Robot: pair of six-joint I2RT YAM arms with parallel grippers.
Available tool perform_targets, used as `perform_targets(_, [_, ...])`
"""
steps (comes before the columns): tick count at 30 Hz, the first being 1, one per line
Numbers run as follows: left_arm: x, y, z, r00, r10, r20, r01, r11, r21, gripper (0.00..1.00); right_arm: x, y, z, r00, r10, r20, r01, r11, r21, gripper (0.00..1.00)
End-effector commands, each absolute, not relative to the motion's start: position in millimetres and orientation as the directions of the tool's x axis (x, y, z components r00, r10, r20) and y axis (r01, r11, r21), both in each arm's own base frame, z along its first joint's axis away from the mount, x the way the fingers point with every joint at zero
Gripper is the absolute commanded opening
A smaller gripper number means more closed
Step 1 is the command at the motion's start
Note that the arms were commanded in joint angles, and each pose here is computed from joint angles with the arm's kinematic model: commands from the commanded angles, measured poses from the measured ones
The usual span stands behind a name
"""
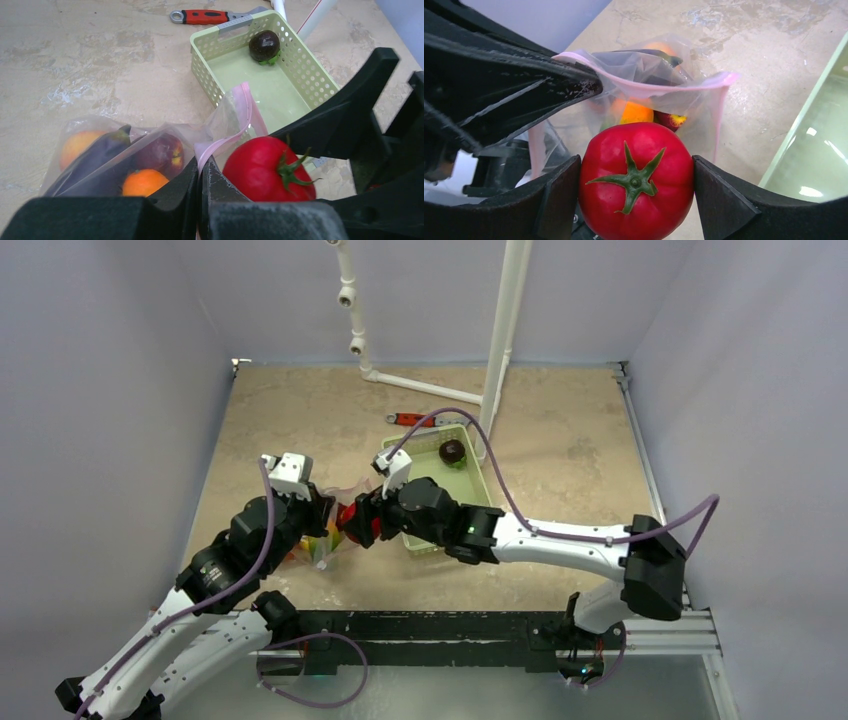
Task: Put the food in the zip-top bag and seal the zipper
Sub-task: Place the fake vegetable in the zipper food storage bag.
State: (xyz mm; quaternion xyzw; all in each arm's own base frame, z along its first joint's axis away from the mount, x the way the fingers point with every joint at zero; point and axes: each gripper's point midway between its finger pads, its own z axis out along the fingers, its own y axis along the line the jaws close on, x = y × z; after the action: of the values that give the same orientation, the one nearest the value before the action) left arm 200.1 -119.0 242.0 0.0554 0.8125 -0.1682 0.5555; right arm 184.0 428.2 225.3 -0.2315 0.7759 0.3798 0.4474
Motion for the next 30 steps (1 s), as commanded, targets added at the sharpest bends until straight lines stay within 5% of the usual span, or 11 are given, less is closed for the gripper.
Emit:
perform_targets(1, [202.7, -121.7, 250.2, -0.352, -0.136, -0.926, 0.279, 0.929, -0.242, 0.00, 199.0, 450.5, 266.5, -0.431, 0.094, -0.898, -0.701, 0.592, 0.399, 0.47])
perform_targets(6, [202.5, -121.5, 250.7, -0.350, -0.136, -0.927, 0.279, 0.929, -0.242, 0.00, 206.5, 464.9, 258.2, -0.434, 0.099, -0.895, -0.684, 0.610, 0.400, 0.57])
perform_targets(15, [202.0, -121.4, 251.6, -0.348, -0.139, -0.927, 0.281, 0.928, -0.245, 0.00, 216.4, 464.8, 243.5, -0.452, 0.084, -0.888, -0.636, 0.668, 0.386, 0.94])
perform_targets(30, [201.6, -121.5, 252.1, -0.346, -0.139, -0.928, 0.284, 0.927, -0.245, 0.00, 233.8, 391.0, 271.0, -0.404, 0.167, -0.899, -0.461, 0.812, 0.358, 0.99])
